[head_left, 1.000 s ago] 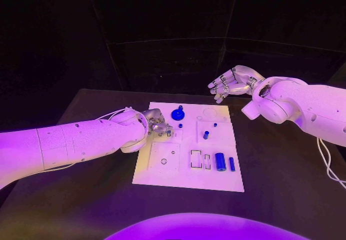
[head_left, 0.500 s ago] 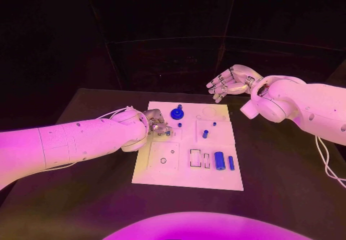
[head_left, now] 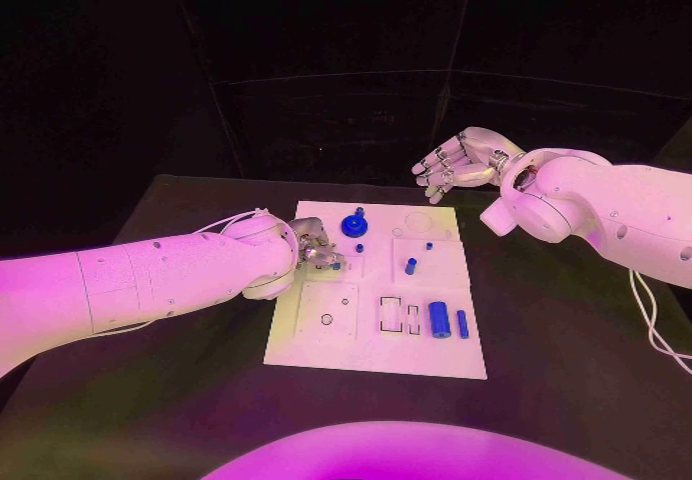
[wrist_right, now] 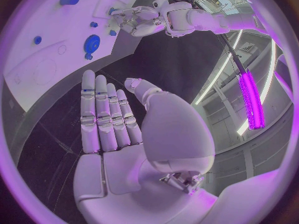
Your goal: Assemble the parts on the task board
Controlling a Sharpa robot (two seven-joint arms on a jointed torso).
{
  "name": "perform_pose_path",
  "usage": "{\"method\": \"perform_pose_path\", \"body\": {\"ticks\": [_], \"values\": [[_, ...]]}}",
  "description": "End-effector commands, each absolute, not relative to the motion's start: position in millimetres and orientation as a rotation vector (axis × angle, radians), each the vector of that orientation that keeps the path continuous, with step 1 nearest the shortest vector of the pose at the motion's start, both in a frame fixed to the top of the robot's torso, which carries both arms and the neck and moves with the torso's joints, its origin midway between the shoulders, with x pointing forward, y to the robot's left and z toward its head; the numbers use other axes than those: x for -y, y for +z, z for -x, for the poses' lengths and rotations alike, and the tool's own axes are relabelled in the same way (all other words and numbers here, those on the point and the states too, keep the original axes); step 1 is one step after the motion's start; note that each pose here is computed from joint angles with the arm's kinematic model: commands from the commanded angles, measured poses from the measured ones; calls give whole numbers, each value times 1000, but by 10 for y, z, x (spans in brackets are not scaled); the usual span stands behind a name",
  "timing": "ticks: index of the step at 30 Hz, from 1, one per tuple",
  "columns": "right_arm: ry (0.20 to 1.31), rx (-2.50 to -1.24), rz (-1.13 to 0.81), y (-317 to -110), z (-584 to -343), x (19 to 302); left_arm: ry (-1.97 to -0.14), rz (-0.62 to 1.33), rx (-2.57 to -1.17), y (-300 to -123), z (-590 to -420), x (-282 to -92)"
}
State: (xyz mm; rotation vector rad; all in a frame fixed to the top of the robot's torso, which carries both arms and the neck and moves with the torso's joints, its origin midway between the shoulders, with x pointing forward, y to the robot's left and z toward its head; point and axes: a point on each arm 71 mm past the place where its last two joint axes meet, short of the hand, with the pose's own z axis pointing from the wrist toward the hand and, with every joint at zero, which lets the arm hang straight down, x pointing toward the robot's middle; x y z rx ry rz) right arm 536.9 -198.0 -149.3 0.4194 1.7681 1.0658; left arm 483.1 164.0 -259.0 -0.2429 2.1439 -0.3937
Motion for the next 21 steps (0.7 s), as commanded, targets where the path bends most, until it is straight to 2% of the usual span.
{"method": "perform_pose_path", "body": {"ticks": [1,21], "values": [[1076,-1774,-410,-1482,-5367,1965,-357,215,-2194,-2645,-4799,-1658],[1086,-1782,-424,-1489,-5365,1956,-356,208,-2203,-2648,-4794,-1660]]}}
